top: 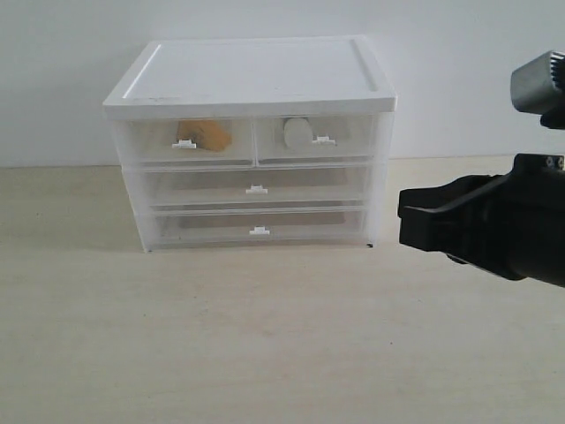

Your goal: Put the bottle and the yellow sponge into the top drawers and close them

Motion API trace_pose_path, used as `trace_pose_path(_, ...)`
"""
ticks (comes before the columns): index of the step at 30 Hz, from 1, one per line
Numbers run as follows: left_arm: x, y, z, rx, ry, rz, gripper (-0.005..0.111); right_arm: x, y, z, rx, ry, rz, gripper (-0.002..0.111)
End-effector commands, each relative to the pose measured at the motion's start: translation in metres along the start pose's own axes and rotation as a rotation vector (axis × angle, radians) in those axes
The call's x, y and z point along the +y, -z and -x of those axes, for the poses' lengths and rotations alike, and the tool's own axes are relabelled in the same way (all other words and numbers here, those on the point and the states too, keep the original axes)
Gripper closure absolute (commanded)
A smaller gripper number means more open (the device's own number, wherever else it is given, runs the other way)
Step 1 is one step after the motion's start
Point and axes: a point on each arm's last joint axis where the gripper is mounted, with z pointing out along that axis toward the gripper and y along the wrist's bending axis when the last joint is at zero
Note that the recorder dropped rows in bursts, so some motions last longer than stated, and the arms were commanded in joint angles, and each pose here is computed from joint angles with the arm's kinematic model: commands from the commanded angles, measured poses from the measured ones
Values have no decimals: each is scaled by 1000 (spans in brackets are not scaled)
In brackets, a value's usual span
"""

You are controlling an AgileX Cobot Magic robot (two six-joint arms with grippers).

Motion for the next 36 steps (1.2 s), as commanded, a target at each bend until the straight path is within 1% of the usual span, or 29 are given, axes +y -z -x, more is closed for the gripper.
trace_pose_path(1, 1, 2, -5, 0, -1, 19, 103, -1, 2, 1, -7, 3, -1, 100)
trace_pose_path(14, 0, 2, -5, -1, 12, 15, 103, -1, 2, 1, -11, 3, -1, 100)
trace_pose_path(18, -4, 2, -4, -14, 39, -33, 103, -1, 2, 1, -11, 3, -1, 100)
trace_pose_path(22, -9, 2, -2, -31, 37, -94, 103, -1, 2, 1, -11, 3, -1, 100)
trace_pose_path(26, -10, 2, -2, -34, 37, -104, 103, -1, 2, 1, -11, 3, -1, 100)
trace_pose_path(32, -15, 3, 0, -49, 36, -155, 103, -1, 2, 1, -11, 3, -1, 100)
trace_pose_path(36, -15, 3, 0, -49, 36, -157, 103, -1, 2, 1, -11, 3, -1, 100)
